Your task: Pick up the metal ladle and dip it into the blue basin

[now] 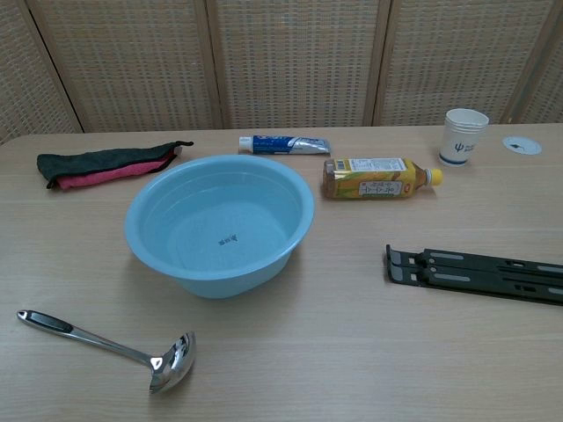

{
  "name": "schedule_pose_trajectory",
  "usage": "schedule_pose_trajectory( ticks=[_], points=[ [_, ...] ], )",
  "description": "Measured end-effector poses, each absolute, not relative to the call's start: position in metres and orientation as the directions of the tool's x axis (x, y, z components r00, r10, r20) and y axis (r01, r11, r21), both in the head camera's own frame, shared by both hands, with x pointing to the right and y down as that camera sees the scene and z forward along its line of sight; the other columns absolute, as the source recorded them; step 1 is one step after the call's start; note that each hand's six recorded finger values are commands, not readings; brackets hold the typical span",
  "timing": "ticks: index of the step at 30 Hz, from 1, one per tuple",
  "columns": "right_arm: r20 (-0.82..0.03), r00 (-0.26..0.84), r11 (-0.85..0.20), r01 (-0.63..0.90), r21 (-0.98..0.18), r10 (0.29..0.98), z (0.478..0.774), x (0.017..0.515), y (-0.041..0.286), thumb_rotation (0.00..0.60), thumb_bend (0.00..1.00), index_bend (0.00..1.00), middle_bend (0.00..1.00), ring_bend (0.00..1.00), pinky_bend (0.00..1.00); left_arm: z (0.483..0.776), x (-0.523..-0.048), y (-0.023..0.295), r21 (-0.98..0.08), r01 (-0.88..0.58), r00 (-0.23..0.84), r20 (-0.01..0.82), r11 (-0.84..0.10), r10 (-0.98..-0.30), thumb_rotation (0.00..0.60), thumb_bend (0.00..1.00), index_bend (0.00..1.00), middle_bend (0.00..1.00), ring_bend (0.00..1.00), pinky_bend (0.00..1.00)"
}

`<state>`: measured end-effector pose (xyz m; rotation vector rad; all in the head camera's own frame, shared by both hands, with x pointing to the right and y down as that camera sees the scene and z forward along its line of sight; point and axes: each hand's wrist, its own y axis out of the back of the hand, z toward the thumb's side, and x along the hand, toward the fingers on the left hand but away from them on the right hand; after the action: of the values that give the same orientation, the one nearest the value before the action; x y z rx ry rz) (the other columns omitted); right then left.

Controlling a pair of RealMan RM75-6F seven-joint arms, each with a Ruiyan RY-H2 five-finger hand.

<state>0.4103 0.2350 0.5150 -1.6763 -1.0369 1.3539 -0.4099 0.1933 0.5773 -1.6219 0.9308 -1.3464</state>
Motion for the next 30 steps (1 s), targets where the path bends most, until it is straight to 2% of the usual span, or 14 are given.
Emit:
schedule_pose_trajectory(
  ticks=[6,7,8,9,10,12,13,15,17,20,22,27,30],
  points=[
    [-0.393,0.121,-0.407,0.14,-0.903,0.912,0.515,0.41,0.236,0.6,0.0,0.0,0.0,0.0,0.0,0.578,-0.408,0.195,-0.914,-0.031,0.169,0.394,-0.405,-0.903,0.6,0.0,0.0,0.0,0.0,0.0],
    [-0.391,0.121,-0.406,0.142,-0.903,0.912,0.514,0.41,0.235,0.6,0.0,0.0,0.0,0.0,0.0,0.579,-0.407,0.196,-0.912,-0.029,0.172,0.398,-0.409,-0.901,0.6,0.0,0.0,0.01,0.01,0.0],
    [-0.391,0.121,-0.405,0.143,-0.903,0.913,0.514,0.41,0.235,0.6,0.0,0.0,0.0,0.0,0.0,0.58,-0.406,0.196,-0.91,-0.028,0.174,0.402,-0.413,-0.899,0.6,0.0,0.0,0.08,0.08,0.05],
    [-0.39,0.121,-0.405,0.145,-0.903,0.913,0.514,0.411,0.235,0.6,0.0,0.0,0.0,0.0,0.0,0.581,-0.405,0.196,-0.908,-0.026,0.177,0.408,-0.418,-0.896,0.6,0.0,0.0,0.24,0.24,0.19],
    [-0.389,0.121,-0.404,0.148,-0.903,0.913,0.514,0.411,0.235,0.6,0.0,0.0,0.0,0.0,0.0,0.583,-0.403,0.197,-0.903,-0.024,0.182,0.417,-0.428,-0.89,0.6,0.0,0.0,0.44,0.43,0.41],
    [-0.389,0.122,-0.405,0.151,-0.902,0.913,0.513,0.41,0.234,0.6,0.0,0.0,0.0,0.0,0.0,0.588,-0.399,0.199,-0.893,-0.024,0.194,0.437,-0.449,-0.878,0.6,0.0,0.0,0.71,0.7,0.77],
    [-0.39,0.123,-0.405,0.151,-0.902,0.913,0.514,0.41,0.234,0.6,0.0,0.0,0.0,0.0,0.0,0.593,-0.396,0.2,-0.887,-0.02,0.204,0.448,-0.461,-0.871,0.6,0.0,0.0,0.79,0.79,0.9],
    [-0.392,0.124,-0.407,0.149,-0.901,0.912,0.514,0.41,0.234,0.6,0.0,0.0,0.0,0.0,0.0,0.6,-0.392,0.202,-0.88,-0.012,0.212,0.462,-0.475,-0.861,0.6,0.0,0.0,0.89,0.89,0.99],
    [-0.396,0.124,-0.412,0.147,-0.899,0.91,0.515,0.41,0.235,0.6,0.0,0.0,0.0,0.0,0.0,0.608,-0.387,0.205,-0.865,-0.003,0.22,0.488,-0.501,-0.844,0.6,0.0,0.0,0.94,0.93,1.0],
    [-0.399,0.122,-0.414,0.149,-0.898,0.909,0.516,0.41,0.234,0.6,0.0,0.0,0.0,0.0,0.0,0.626,-0.374,0.212,-0.833,0.012,0.243,0.54,-0.554,-0.806,0.6,0.0,0.05,0.97,0.95,1.0],
    [-0.397,0.122,-0.412,0.152,-0.898,0.91,0.516,0.41,0.234,0.6,0.0,0.0,0.0,0.0,0.0,0.64,-0.363,0.218,-0.806,0.02,0.258,0.576,-0.592,-0.775,0.6,0.0,0.14,0.98,0.95,1.0],
    [-0.397,0.122,-0.413,0.154,-0.898,0.91,0.515,0.411,0.234,0.6,0.0,0.0,0.0,0.0,0.0,0.664,-0.344,0.227,-0.76,0.053,0.279,0.634,-0.648,-0.721,0.6,0.0,0.26,0.98,0.96,1.0],
    [-0.398,0.12,-0.413,0.158,-0.897,0.91,0.515,0.412,0.233,0.6,0.0,0.0,0.0,0.0,0.0,0.679,-0.336,0.233,-0.733,0.072,0.282,0.666,-0.677,-0.69,0.6,0.09,0.29,0.98,0.96,1.0]
  ],
)
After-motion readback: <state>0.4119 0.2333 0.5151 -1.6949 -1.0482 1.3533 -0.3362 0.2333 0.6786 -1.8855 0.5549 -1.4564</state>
